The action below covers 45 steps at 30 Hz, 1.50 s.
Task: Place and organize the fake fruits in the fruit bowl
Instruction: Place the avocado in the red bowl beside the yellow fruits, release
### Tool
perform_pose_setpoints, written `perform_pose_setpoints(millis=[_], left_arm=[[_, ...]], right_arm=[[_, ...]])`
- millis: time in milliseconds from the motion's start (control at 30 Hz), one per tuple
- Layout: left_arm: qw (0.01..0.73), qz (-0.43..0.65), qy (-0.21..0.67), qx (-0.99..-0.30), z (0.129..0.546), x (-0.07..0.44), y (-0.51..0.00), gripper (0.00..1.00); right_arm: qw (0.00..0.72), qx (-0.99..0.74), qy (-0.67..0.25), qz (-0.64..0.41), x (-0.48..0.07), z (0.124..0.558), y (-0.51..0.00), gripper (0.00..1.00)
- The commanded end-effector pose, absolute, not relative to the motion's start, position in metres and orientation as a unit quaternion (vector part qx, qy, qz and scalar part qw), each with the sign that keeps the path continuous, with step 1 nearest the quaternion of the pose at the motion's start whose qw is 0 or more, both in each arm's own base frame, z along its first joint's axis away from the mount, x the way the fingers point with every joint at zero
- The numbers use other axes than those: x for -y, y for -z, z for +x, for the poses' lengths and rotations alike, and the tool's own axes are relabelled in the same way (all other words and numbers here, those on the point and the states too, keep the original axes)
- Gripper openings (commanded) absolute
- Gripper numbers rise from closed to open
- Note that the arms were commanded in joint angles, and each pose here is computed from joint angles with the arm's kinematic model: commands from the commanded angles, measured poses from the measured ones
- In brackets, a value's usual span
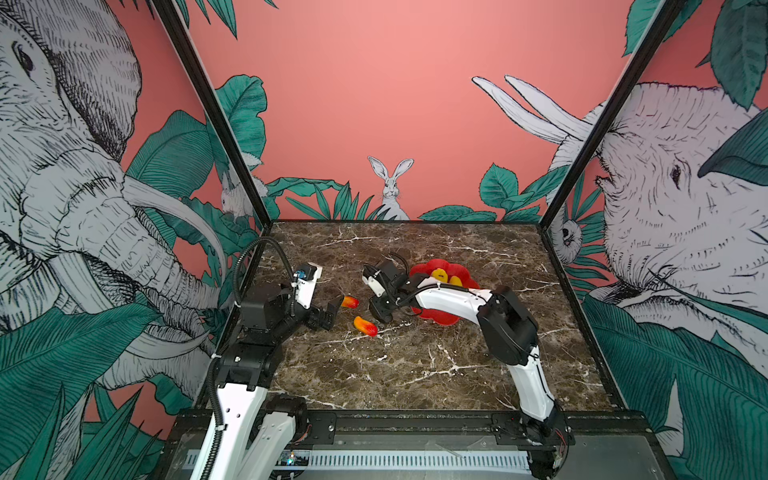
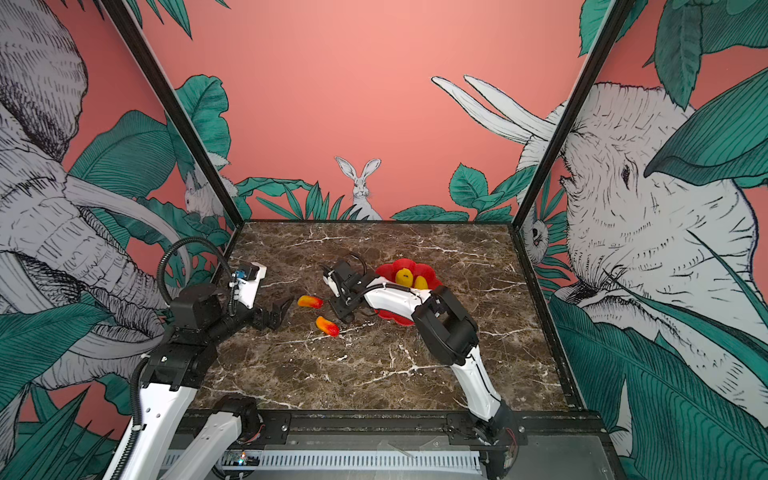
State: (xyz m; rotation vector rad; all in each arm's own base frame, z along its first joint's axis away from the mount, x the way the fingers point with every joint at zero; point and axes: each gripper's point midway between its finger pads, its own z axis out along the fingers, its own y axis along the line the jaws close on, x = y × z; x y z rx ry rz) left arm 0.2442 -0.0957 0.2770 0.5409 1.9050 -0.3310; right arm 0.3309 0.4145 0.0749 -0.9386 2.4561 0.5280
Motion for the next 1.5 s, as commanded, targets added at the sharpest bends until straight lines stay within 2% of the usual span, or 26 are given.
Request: perform_pose_setpoints(millis=[0,133,333,433,1233,1467], left_arm=[[0.538,0.232,0.136,-0.799,0.242,0.096,-0.276,1.0],[0.538,0.232,0.137,-0.799,0.242,0.096,-0.275,1.0],[0.538,0.233,0.138,-0.798,0.242,0.096,-0.276,1.0],[0.538,0.233,0.139,-0.798,0.242,0.096,-0.275,1.0],[0.535,0.236,0.144,-0.798,0.243,0.099,-0.275,1.0],[0.535,0.235,0.142,-0.799,0.244,0.098,-0.275,1.0]], right_arm=[[0.294,-0.885,-0.222,-0.284,-0.391,0.354,-0.137,0.27],[0.325,-0.904,-0.169,-0.221,-0.34,0.366,-0.151,0.25],[0.319,-0.932,-0.088,-0.147,-0.271,0.366,-0.131,0.24],[0.312,-0.939,-0.067,-0.128,-0.254,0.365,-0.119,0.24],[0.312,-0.942,0.047,-0.113,-0.219,0.381,-0.068,0.28],[0.308,-0.941,0.07,-0.119,-0.212,0.382,-0.063,0.39]])
